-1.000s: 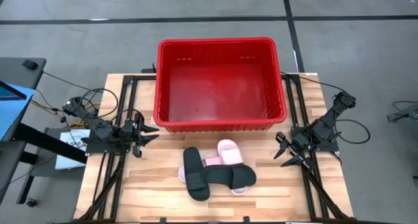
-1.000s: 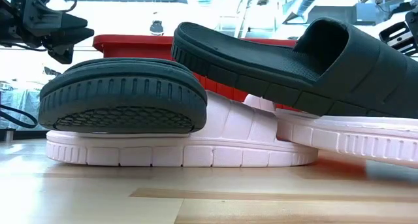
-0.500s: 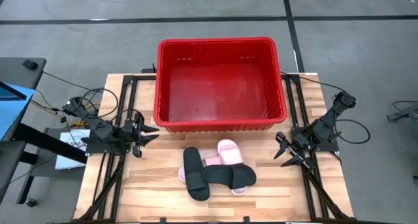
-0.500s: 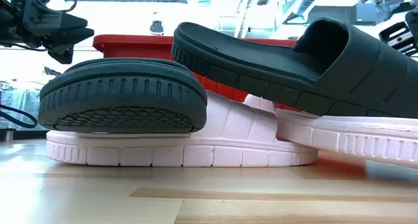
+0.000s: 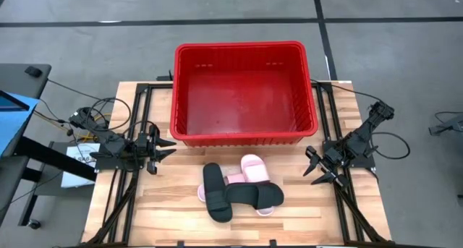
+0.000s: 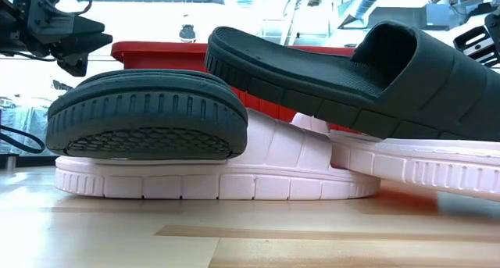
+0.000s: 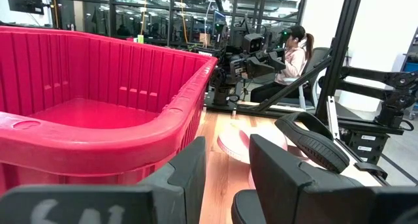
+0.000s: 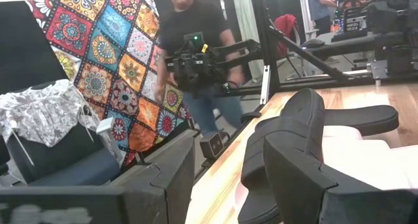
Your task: Pick and place slides into bin
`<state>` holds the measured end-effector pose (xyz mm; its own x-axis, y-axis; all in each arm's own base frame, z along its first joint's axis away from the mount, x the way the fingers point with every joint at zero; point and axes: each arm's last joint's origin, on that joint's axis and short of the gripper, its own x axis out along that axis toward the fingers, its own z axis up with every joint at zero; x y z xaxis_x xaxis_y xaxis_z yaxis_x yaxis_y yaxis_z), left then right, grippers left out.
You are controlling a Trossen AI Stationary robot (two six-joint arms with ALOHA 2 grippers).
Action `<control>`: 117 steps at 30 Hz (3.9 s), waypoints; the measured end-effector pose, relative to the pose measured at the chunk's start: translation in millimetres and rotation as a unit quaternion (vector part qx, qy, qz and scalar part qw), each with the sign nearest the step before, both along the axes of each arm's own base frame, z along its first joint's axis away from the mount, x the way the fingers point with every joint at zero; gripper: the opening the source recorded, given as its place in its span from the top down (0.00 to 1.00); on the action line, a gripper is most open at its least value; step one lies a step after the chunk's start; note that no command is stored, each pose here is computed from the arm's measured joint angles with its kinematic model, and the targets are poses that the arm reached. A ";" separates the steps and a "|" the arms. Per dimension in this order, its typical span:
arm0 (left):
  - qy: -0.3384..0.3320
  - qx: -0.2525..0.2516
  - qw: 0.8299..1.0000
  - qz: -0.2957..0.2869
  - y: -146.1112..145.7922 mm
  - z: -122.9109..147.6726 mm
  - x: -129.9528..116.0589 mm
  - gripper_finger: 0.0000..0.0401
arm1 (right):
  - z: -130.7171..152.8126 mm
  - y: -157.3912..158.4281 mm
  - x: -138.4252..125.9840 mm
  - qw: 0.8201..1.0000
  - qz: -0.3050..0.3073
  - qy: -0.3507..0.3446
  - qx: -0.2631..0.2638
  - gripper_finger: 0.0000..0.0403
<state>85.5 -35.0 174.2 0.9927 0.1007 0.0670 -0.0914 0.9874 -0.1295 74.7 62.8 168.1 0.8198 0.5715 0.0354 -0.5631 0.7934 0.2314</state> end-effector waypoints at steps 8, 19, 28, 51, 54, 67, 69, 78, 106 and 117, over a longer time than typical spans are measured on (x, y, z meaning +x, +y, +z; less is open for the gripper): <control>0.000 0.000 1.000 0.000 0.0 0.0 0.0 0.73 | 0.1 0.0 0.0 1.000 0.000 0.000 0.000 0.57; 0.000 0.000 1.000 0.000 0.1 0.0 0.0 0.73 | 0.2 0.0 0.0 1.000 0.000 0.000 0.000 0.57; 0.000 0.000 1.000 0.000 0.0 -0.1 0.0 0.73 | 0.1 0.0 0.0 1.000 0.000 0.000 0.000 0.57; -0.011 -0.071 0.997 0.000 0.4 0.9 0.0 0.73 | 0.1 0.0 0.0 1.000 0.000 0.000 0.000 0.57; -0.002 -0.020 1.000 0.013 0.9 0.1 0.0 0.73 | 0.1 0.0 0.0 1.000 0.000 0.000 0.000 0.57; -0.031 -0.058 0.983 -0.170 -9.8 43.9 -7.1 0.73 | 0.1 0.0 0.0 1.000 0.000 0.000 0.000 0.57; 0.001 -0.041 0.982 -0.183 -12.9 56.6 -7.1 0.73 | 0.1 0.0 0.0 1.000 0.000 0.000 0.000 0.57; 0.156 0.042 0.978 -0.134 -42.3 101.1 20.8 0.73 | 0.1 0.0 0.0 1.000 0.000 0.000 0.000 0.57; 0.338 -0.018 0.929 -0.147 -166.5 99.0 140.0 0.51 | 0.0 0.0 0.0 1.000 0.000 0.000 0.000 0.57; 0.428 0.088 0.889 -0.140 -228.0 85.8 200.4 0.50 | 0.1 0.0 0.0 1.000 0.000 0.000 0.000 0.57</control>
